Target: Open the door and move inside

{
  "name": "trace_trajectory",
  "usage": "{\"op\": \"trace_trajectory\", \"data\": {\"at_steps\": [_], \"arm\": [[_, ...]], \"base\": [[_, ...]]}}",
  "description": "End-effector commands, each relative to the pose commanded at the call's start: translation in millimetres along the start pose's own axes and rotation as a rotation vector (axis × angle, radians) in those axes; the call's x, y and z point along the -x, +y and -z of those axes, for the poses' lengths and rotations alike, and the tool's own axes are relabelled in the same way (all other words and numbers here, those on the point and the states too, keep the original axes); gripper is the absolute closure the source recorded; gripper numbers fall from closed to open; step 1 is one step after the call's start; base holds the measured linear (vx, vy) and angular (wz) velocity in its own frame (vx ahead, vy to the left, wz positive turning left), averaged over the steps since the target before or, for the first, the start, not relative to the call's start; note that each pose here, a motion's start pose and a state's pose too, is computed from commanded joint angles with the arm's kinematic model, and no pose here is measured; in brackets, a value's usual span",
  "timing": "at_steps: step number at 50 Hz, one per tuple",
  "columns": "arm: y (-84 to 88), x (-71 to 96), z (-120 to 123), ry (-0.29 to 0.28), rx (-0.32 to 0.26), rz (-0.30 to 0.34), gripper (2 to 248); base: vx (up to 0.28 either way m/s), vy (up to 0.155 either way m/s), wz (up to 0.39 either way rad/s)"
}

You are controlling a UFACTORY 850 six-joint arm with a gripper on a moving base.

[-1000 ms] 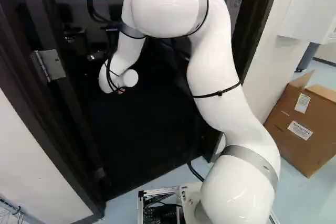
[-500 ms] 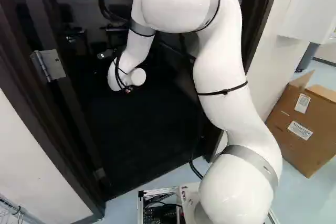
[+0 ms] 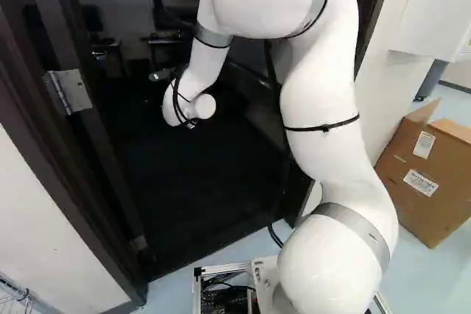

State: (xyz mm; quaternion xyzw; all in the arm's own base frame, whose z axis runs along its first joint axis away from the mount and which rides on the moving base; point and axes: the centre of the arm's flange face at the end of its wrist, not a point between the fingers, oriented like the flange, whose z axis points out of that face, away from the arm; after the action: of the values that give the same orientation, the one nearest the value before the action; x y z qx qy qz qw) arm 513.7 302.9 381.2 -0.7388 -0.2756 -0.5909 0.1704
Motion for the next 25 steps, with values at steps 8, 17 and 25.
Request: {"op": "trace_trajectory", "data": {"at_steps": [8,17,25], "arm": [[9.1,2.1,11,-0.008,0.018,-0.007,3],[17.9,4.8,26,-0.017,0.041,-0.017,3],[25.0,7.3,40,-0.025,0.060,-0.027,3]], "base": [[0.000,0.000,0.000],[0.000,0.000,0.000],[0.000,0.000,0.000]]}}
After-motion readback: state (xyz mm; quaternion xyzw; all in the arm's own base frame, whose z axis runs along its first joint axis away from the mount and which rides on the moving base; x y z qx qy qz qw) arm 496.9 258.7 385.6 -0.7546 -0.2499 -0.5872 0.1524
